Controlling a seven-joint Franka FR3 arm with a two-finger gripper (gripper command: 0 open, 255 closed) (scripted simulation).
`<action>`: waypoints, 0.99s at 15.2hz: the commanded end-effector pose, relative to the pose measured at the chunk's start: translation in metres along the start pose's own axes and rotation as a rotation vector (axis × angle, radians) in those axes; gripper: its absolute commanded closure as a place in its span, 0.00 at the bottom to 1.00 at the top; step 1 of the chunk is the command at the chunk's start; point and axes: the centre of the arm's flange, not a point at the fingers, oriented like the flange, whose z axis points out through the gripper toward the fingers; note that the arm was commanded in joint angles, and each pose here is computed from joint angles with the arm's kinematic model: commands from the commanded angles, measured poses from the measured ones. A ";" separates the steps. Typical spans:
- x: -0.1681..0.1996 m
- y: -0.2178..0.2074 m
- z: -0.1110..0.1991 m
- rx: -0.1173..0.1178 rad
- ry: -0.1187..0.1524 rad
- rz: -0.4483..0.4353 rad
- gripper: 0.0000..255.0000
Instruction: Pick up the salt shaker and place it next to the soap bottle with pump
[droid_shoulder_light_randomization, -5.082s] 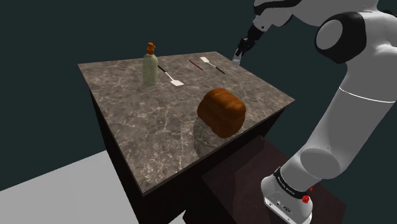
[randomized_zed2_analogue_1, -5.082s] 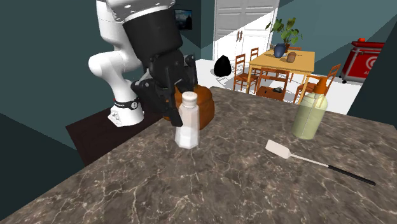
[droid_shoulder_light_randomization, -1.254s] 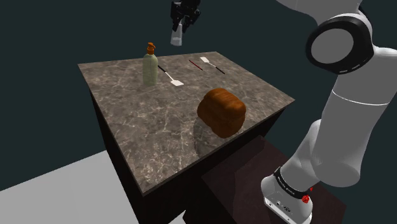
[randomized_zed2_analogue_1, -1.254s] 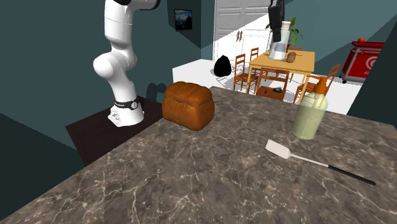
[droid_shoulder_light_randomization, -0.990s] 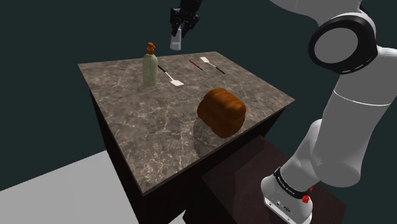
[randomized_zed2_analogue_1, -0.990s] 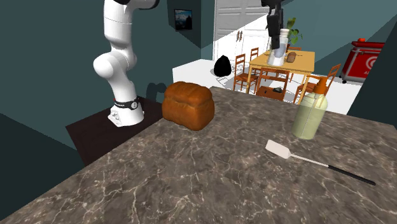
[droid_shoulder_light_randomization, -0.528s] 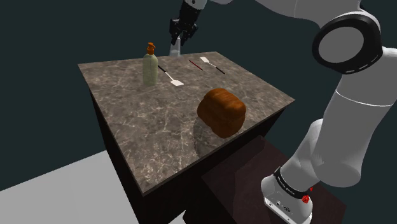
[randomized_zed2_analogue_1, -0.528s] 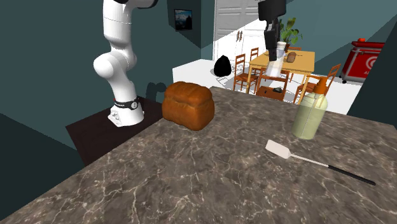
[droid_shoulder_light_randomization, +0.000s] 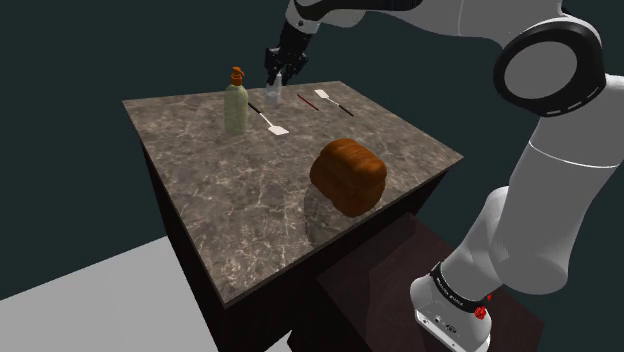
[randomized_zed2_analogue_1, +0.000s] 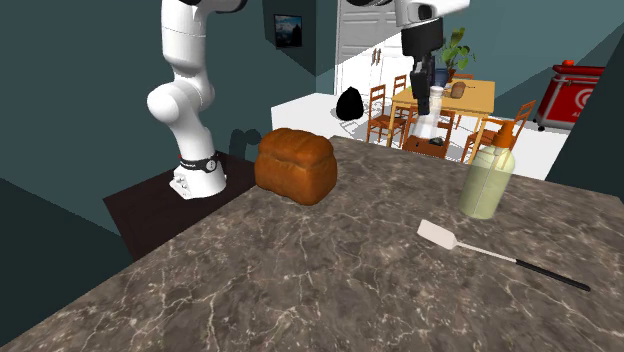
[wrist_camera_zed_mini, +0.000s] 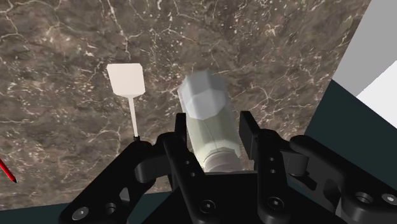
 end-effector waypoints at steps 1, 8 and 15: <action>-0.001 0.002 0.011 0.000 0.001 0.000 1.00; -0.010 0.007 0.046 0.000 0.001 0.000 1.00; -0.019 0.011 0.082 0.000 0.001 0.000 1.00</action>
